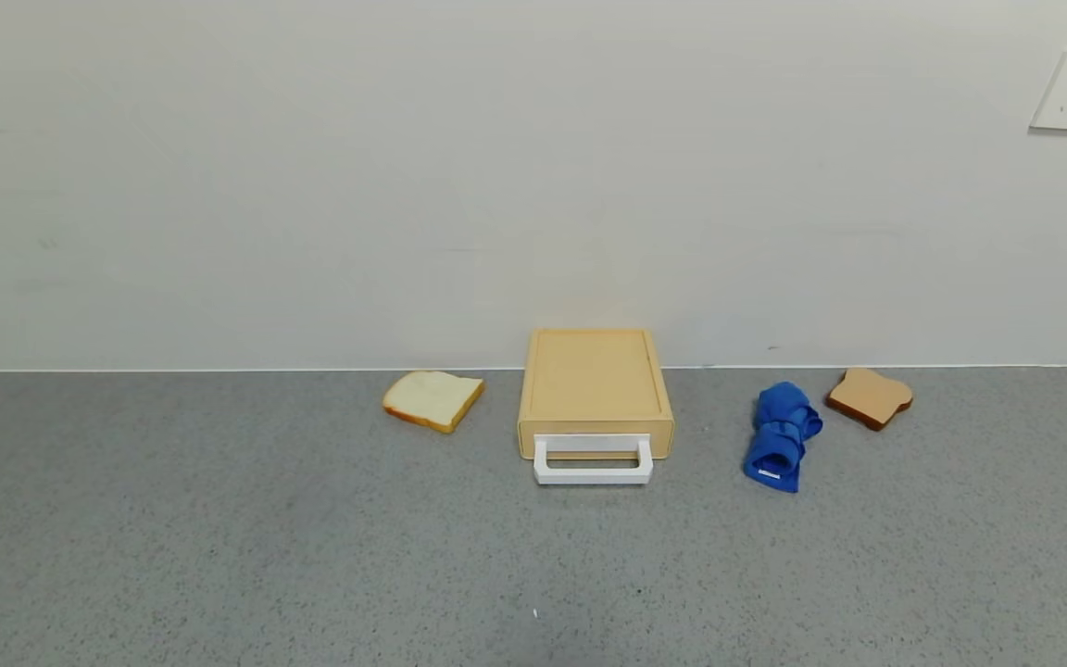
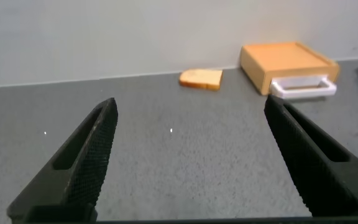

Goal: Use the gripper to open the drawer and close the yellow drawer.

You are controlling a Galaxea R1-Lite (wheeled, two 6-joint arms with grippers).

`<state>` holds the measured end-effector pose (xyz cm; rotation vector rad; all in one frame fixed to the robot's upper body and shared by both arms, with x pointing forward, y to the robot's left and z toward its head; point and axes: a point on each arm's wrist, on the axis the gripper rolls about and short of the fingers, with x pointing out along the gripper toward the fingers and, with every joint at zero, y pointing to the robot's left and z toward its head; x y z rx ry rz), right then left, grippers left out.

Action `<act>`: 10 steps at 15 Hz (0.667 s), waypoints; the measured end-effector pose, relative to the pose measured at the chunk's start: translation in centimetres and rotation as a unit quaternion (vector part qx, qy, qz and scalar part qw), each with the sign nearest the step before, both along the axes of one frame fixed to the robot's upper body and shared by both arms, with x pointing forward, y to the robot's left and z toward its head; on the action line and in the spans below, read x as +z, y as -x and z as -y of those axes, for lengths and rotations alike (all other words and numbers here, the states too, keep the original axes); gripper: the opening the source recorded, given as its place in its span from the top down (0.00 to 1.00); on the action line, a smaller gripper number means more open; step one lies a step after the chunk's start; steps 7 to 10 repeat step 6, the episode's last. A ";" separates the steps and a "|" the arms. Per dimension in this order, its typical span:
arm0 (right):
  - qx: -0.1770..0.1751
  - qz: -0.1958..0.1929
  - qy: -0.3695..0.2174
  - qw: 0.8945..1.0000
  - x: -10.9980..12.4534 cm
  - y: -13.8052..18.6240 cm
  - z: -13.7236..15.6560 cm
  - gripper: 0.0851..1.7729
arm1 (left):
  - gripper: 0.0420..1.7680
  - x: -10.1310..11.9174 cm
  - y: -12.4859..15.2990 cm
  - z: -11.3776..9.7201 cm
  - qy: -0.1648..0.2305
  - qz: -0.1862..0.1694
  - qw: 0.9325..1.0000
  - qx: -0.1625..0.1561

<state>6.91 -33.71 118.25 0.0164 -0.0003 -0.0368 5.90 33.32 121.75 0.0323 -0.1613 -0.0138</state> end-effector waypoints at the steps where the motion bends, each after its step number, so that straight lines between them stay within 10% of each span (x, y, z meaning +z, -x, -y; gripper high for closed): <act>1: 0.000 0.000 0.000 1.000 0.0 0.0 0.0 0.04 | 0.03 -1.3 -0.5 0.0 -0.004 -0.022 1.000 0.000; 3: 0.000 0.000 0.000 1.000 0.0 0.0 0.0 0.04 | 0.03 -3.1 -0.9 0.0 -0.003 -0.073 0.997 0.000; 10: 0.000 0.000 0.000 1.000 0.0 0.0 0.0 0.04 | 0.03 -3.5 -1.0 0.0 0.012 -0.080 0.997 0.001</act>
